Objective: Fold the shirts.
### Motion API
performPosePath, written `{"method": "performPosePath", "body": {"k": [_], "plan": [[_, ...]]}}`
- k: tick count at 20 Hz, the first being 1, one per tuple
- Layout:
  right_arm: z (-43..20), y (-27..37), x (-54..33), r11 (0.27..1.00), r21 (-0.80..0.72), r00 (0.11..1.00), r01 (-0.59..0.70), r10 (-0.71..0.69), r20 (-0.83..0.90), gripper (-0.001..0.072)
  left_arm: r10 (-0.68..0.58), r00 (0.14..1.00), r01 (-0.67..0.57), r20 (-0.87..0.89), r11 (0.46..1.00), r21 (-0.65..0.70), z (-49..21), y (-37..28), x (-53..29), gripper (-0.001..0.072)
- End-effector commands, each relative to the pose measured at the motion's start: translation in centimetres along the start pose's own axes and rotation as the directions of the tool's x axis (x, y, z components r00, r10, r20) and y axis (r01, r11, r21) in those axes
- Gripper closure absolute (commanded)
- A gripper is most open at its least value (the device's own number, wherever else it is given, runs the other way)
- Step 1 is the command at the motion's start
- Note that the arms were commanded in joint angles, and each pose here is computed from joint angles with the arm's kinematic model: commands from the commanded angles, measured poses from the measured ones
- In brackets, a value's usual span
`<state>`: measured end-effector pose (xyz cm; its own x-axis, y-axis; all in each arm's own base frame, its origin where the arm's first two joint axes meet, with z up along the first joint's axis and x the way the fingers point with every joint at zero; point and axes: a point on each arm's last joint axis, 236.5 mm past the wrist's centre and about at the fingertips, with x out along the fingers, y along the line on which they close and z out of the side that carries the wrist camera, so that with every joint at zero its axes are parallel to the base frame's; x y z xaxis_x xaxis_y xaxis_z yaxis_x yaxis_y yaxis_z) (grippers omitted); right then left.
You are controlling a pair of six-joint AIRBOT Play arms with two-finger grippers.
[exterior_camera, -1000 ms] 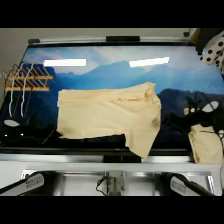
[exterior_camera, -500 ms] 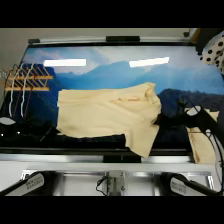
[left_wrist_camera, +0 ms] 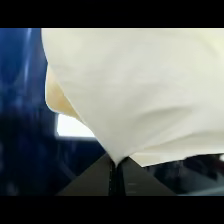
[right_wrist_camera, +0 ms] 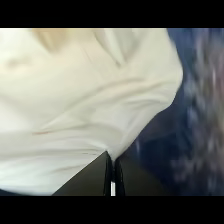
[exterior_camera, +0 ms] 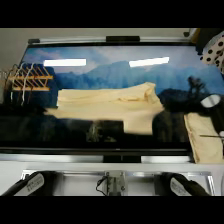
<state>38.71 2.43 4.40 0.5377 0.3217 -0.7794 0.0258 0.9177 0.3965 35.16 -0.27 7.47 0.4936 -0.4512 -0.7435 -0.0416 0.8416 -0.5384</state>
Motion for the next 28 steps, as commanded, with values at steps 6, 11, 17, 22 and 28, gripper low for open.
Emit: {"method": "performPosePath", "body": {"k": [6, 11, 17, 22, 28], "plan": [[10.4, 19.8, -49.0, 0.857, -0.344, 0.366, 0.383, 0.201, 0.909, 0.0645, -0.279, 0.357, -0.463, 0.891, 0.776, 0.428, 5.7, -30.6, -44.0, 0.0676], [3.2, 18.1, -56.1, 0.866, -0.184, 0.247, 0.465, 0.072, 0.966, 0.0646, -0.21, 0.192, -0.527, 0.959, 0.802, 0.281, -1.8, -30.8, -49.1, 0.0676], [3.3, 12.5, -47.9, 0.856, -0.165, 0.544, 0.49, -0.153, 0.825, 0.0645, -0.023, 0.462, -0.496, 0.887, 0.822, 0.28, -0.1, -24.8, -41.2, 0.0674], [1.6, 5.9, -30.2, 0.908, -0.23, 0.925, 0.351, -0.297, 0.238, 0.0645, 0.155, 0.8, -0.357, 0.58, 0.899, 0.253, 2.6, -13.9, -25.8, 0.0675], [4.6, -1.4, -8.3, 0.948, -0.161, 0.961, 0.276, -0.27, 0.056, 0.0646, 0.188, 0.964, -0.212, 0.19, 0.97, 0.119, 3.8, -2.1, -6.4, 0.0677]]}}
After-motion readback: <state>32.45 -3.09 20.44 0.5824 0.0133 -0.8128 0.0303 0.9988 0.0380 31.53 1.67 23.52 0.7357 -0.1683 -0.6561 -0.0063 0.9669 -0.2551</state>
